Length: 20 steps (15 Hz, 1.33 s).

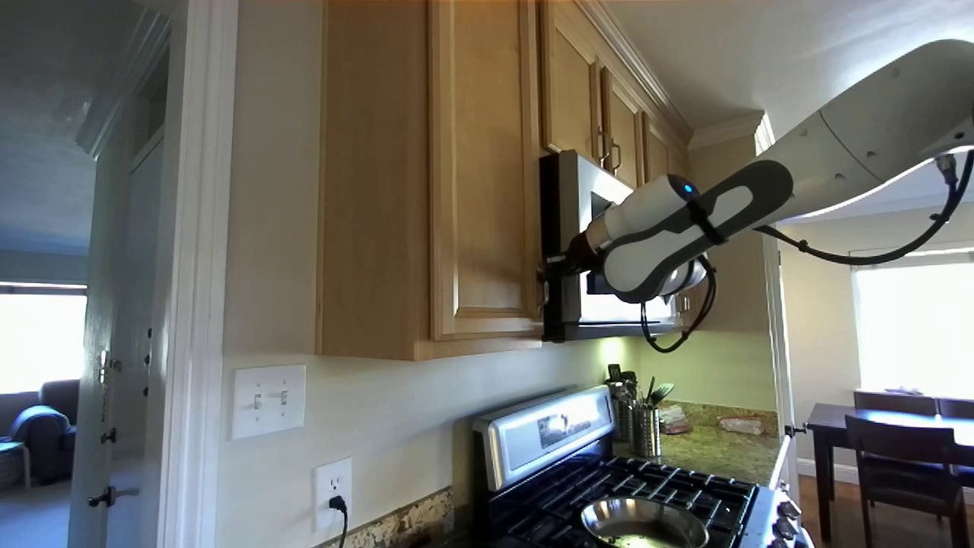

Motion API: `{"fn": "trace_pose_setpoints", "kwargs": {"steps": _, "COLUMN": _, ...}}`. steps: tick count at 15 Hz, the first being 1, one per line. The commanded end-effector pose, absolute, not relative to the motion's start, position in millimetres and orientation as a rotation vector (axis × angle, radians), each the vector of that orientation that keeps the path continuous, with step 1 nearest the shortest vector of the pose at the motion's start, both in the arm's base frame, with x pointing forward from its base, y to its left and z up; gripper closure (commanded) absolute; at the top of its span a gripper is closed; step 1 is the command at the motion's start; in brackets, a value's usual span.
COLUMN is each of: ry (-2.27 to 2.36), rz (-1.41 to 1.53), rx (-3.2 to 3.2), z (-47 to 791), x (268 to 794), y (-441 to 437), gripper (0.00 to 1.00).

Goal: Open the cabinet door on the left side of the microwave

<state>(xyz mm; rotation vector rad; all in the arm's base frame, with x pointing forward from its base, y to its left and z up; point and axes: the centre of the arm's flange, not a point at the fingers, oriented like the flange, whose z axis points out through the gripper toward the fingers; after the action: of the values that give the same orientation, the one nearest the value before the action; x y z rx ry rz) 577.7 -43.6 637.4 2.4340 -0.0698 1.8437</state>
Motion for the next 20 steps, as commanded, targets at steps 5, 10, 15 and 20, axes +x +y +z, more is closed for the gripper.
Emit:
{"fn": "trace_pose_setpoints", "kwargs": {"steps": 5, "ry": 0.113, "rz": 1.853, "rx": 2.522, "z": 642.1, "x": 483.6, "y": -13.3, "gripper": 0.92}}
{"fn": "trace_pose_setpoints", "kwargs": {"steps": 10, "ry": 0.123, "rz": 1.837, "rx": 2.546, "z": 641.3, "x": 430.4, "y": -8.1, "gripper": 0.92}}
{"fn": "trace_pose_setpoints", "kwargs": {"steps": 15, "ry": 0.211, "rz": 1.831, "rx": 2.617, "z": 641.6, "x": 363.1, "y": 12.5, "gripper": 0.92}}
{"fn": "trace_pose_setpoints", "kwargs": {"steps": 20, "ry": 0.387, "rz": 1.76, "rx": 2.705, "z": 646.8, "x": 323.2, "y": 46.0, "gripper": 0.53}}
